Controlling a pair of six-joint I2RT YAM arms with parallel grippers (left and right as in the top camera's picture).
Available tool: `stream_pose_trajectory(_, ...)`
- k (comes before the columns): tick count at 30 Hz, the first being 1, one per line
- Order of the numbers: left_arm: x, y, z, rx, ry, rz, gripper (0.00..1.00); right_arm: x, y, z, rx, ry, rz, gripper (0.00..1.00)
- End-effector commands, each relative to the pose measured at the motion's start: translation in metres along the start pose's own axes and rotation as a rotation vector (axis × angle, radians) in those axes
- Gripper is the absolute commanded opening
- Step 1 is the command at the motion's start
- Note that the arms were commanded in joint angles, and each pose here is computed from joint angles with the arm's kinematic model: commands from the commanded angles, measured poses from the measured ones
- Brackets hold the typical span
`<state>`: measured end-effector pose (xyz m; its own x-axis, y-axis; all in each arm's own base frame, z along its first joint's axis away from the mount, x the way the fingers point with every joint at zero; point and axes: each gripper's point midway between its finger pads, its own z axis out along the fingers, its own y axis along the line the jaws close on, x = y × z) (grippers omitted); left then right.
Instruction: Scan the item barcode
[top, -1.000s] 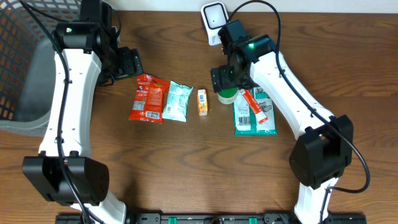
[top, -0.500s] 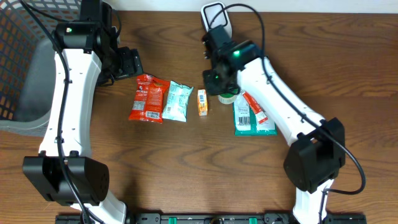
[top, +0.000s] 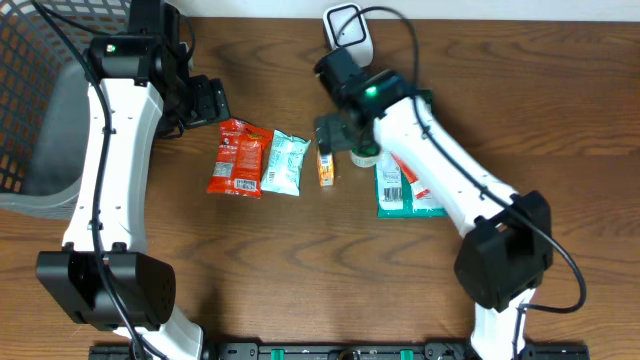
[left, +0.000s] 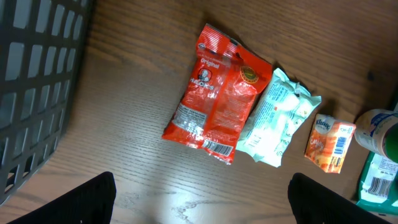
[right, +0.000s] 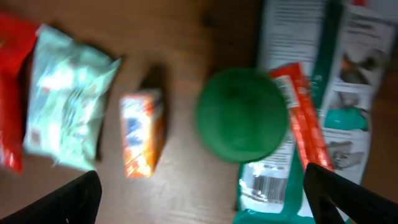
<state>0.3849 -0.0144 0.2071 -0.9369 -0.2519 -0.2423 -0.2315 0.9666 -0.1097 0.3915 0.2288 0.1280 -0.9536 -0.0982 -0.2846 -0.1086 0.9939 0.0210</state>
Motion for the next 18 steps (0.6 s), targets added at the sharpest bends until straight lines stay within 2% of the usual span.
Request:
stream_pose_trajectory(1,0.0,0.004,0.001,-0.02,0.0,0.0,0.89,-0.014,-0.022,-0.001,0.012,-0.02,0.228,0.99)
stream_pose_trajectory(2,0.0,0.004,0.001,-0.02,0.0,-0.001,0.89,-0.016,-0.028,0.0,0.016,-0.02,0.288,0.99)
stream_pose_trajectory(10,0.0,0.004,0.001,-0.02,0.0,0.0,0.89,-0.02,-0.034,0.014,0.053,-0.028,0.286,0.99)
stream_pose_trajectory(18,0.0,0.004,0.001,-0.02,0.0,0.0,0.89,-0.01,-0.033,0.043,0.079,0.037,0.343,0.99)
